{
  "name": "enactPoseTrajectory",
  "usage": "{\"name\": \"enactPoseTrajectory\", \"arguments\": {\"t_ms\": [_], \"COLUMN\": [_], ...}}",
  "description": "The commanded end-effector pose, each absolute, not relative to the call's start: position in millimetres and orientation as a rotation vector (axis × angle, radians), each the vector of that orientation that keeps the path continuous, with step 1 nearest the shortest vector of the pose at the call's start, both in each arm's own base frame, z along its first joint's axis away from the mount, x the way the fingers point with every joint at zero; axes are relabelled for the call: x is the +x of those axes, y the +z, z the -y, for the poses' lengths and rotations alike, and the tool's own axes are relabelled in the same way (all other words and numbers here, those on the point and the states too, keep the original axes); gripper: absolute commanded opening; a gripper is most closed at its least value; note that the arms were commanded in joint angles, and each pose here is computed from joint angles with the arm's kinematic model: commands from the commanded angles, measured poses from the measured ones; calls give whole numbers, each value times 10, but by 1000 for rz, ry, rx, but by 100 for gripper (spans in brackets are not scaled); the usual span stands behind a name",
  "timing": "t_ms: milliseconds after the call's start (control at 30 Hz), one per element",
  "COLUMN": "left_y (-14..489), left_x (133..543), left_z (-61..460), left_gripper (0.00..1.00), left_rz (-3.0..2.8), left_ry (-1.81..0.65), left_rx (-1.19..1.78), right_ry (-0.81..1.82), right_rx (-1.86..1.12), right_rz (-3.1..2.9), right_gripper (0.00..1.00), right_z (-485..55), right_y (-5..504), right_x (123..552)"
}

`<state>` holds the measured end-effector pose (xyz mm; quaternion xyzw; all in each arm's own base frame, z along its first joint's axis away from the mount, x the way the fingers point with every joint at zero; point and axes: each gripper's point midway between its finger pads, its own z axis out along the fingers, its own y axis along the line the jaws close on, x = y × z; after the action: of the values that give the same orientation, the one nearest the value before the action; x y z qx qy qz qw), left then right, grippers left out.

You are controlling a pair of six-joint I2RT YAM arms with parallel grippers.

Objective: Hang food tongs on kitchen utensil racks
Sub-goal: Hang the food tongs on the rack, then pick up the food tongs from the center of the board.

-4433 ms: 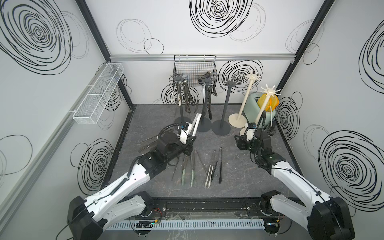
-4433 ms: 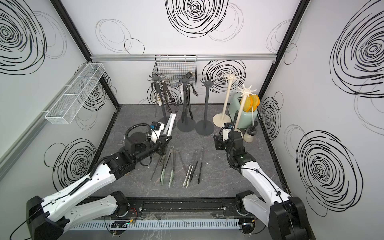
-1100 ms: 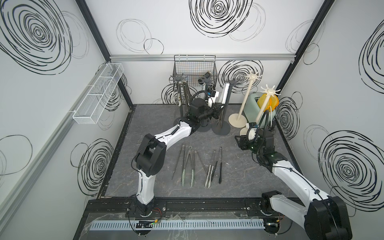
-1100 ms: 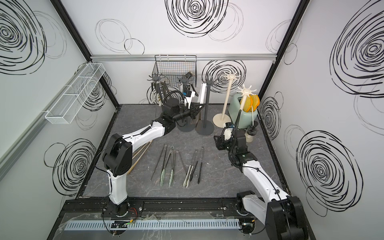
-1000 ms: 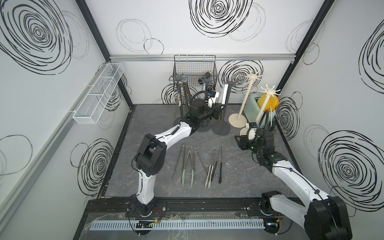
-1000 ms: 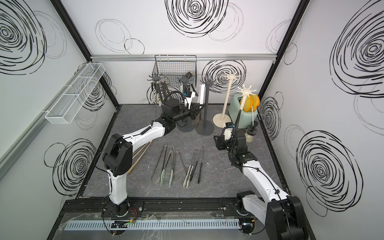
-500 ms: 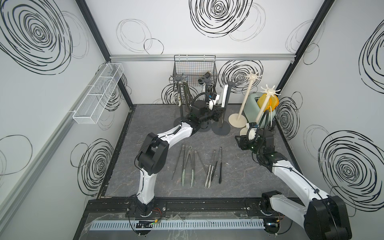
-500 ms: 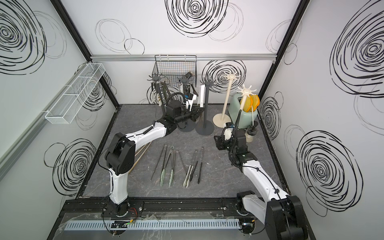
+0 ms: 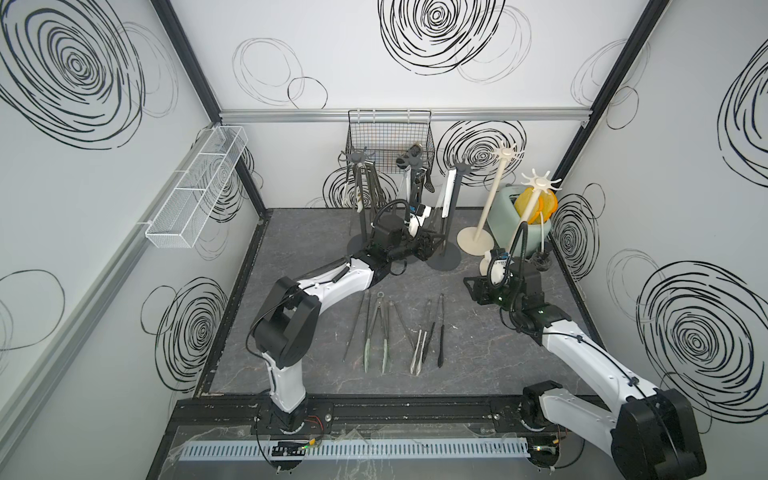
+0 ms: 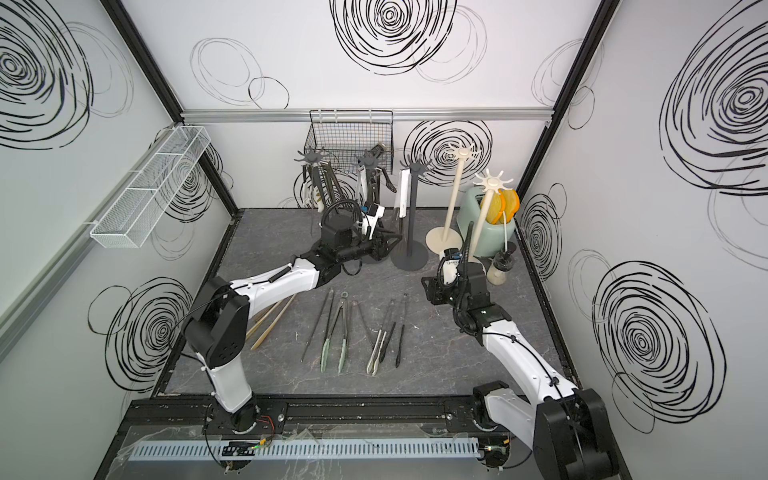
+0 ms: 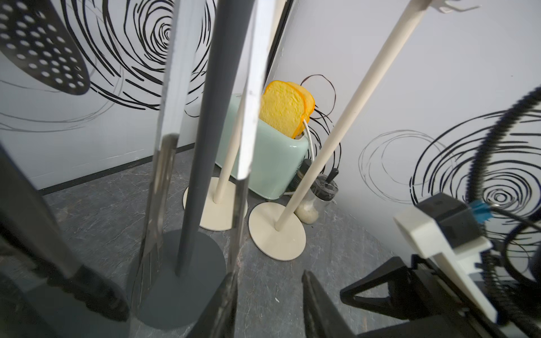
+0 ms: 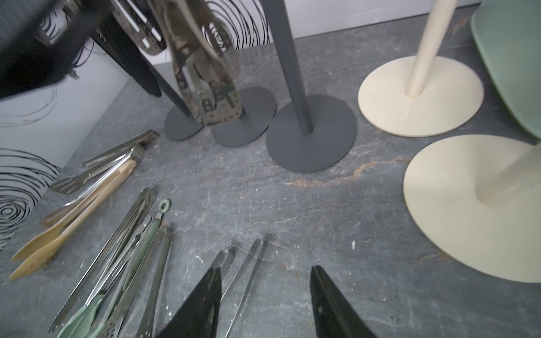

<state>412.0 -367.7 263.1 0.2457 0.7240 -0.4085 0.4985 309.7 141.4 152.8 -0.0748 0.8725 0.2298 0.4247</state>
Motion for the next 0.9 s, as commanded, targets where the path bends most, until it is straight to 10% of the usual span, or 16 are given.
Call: {"name": "enactPoseTrajectory", "arguments": {"t_ms": [0, 867], "left_y": [2929, 2614], "left_x": [3939, 2798], "left_z": [3539, 2145], "left_gripper": [42, 48], "left_rz": [-1673, -1904], "left_ry": [-957, -823], "left_rx": [589, 268], "right_ry": [531, 147], "right_rx": [-151, 30], "right_rz": [-2275, -2852], "right_gripper": [52, 53], "right_z": [-1484, -2054], "right_y": [1456, 309], "right_x": [3022, 2233]}}
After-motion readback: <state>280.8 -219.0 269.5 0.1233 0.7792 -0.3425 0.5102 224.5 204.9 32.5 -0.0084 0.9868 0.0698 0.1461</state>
